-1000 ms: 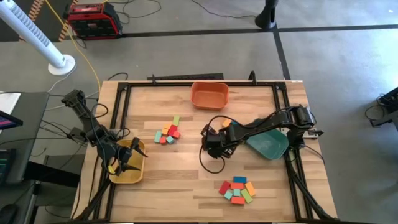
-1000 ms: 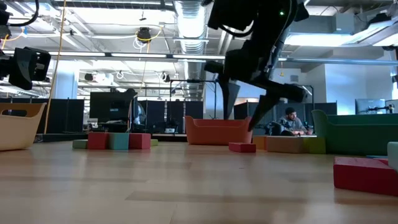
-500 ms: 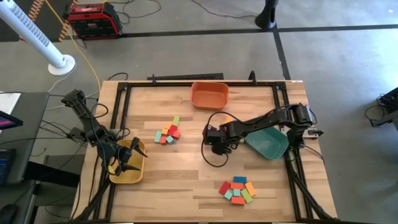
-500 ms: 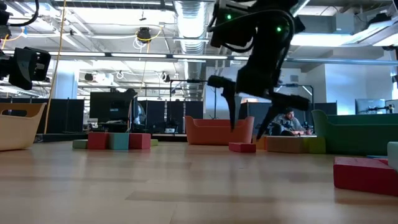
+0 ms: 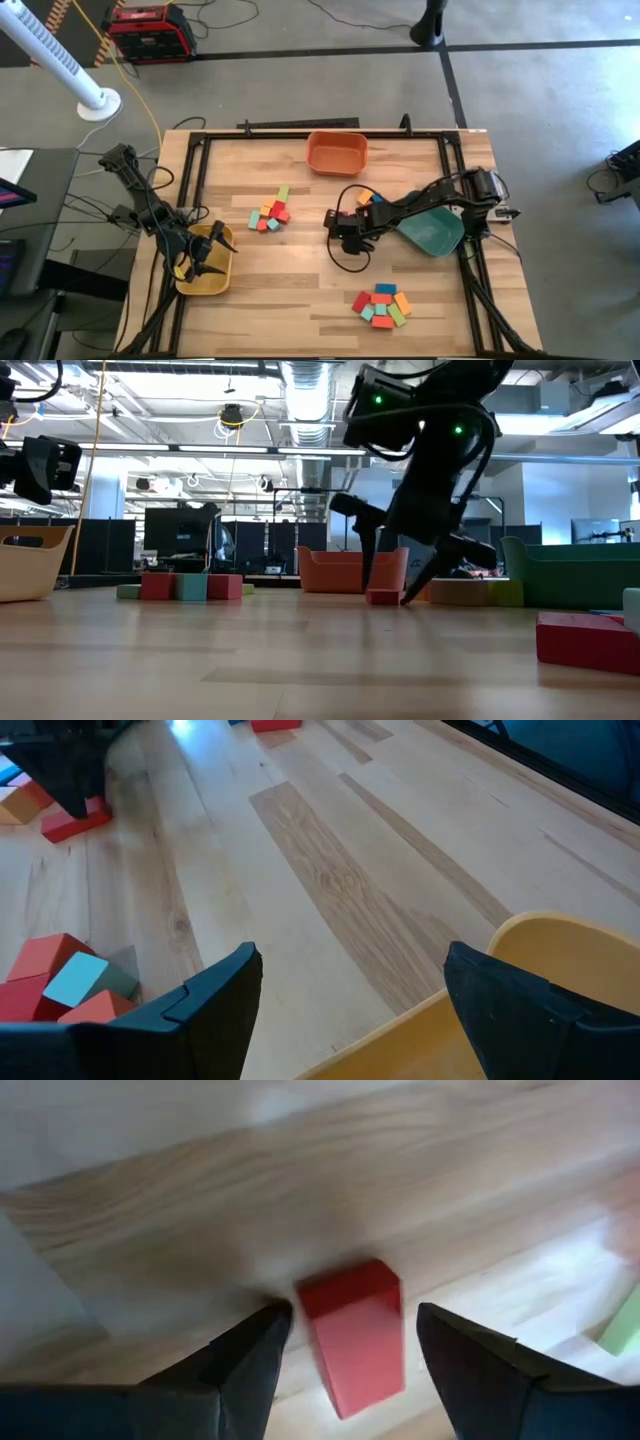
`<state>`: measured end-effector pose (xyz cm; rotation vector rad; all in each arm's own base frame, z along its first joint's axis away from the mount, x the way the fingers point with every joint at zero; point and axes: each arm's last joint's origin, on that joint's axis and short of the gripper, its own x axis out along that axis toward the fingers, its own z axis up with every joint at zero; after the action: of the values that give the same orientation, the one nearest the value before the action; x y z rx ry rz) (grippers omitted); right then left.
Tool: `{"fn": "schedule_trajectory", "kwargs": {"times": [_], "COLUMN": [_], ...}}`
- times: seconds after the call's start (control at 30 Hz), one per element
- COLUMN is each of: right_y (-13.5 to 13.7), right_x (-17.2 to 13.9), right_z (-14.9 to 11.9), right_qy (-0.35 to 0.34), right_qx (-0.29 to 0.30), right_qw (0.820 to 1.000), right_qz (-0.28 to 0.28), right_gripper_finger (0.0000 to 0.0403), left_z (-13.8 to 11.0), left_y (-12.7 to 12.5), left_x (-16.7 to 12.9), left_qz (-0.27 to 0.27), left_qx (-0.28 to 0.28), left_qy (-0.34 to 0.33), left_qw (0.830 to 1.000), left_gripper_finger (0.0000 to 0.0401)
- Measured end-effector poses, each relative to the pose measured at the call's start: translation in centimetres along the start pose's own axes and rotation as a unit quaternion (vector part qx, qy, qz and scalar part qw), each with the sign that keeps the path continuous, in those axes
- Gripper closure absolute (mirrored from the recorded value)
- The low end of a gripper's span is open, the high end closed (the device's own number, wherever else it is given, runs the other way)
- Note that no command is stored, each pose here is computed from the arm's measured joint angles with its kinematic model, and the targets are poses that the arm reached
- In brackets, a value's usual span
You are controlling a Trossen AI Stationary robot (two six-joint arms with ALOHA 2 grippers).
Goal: Sort blocks by size
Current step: Put the medium red block into the green bin
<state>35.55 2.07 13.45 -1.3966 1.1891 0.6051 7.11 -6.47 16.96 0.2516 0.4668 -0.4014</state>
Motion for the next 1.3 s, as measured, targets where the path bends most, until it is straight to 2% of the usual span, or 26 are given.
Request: {"fn": "schedule_trajectory", "kwargs": {"times": [0.17,0.37,0.5,0.7,0.97,1.13,1.3], "right_y": [0.1,-0.8,-1.3,-1.3,-1.3,-2.7,-4.0], "right_x": [1.3,1.6,1.3,1.1,0.2,-2.1,-6.0], "right_z": [0.4,0.4,0.1,0.3,1.3,1.9,1.7], "right_qy": [0.01,0.014,0.001,-0.001,0.009,0.038,0.073], "right_qx": [-0.001,0.042,0.057,0.06,0.1,0.173,0.302], "right_qw": [1.0,0.998,0.996,0.996,0.993,0.982,0.947], "right_qz": [0.018,0.046,0.064,0.072,0.068,0.068,0.082], "right_gripper_finger": [0.0132,0.0136,0.0166,0.0249,0.0254,0.0254,0.0254], "left_z": [0.0,0.0,0.0,0.0,0.0,0.0,0.0], "left_y": [0.0,0.0,0.0,0.0,0.0,0.0,0.0], "left_x": [0.0,0.0,0.0,0.0,0.0,0.0,0.0], "left_qz": [0.0,0.0,0.0,0.0,0.0,0.0,0.0], "left_qx": [0.001,0.0,0.0,0.0,0.0,0.001,0.0], "left_qy": [0.001,0.001,0.001,0.001,0.001,0.001,0.001], "left_qw": [1.0,1.0,1.0,1.0,1.0,1.0,1.0], "left_gripper_finger": [0.01,0.01,0.01,0.01,0.01,0.01,0.01]}}
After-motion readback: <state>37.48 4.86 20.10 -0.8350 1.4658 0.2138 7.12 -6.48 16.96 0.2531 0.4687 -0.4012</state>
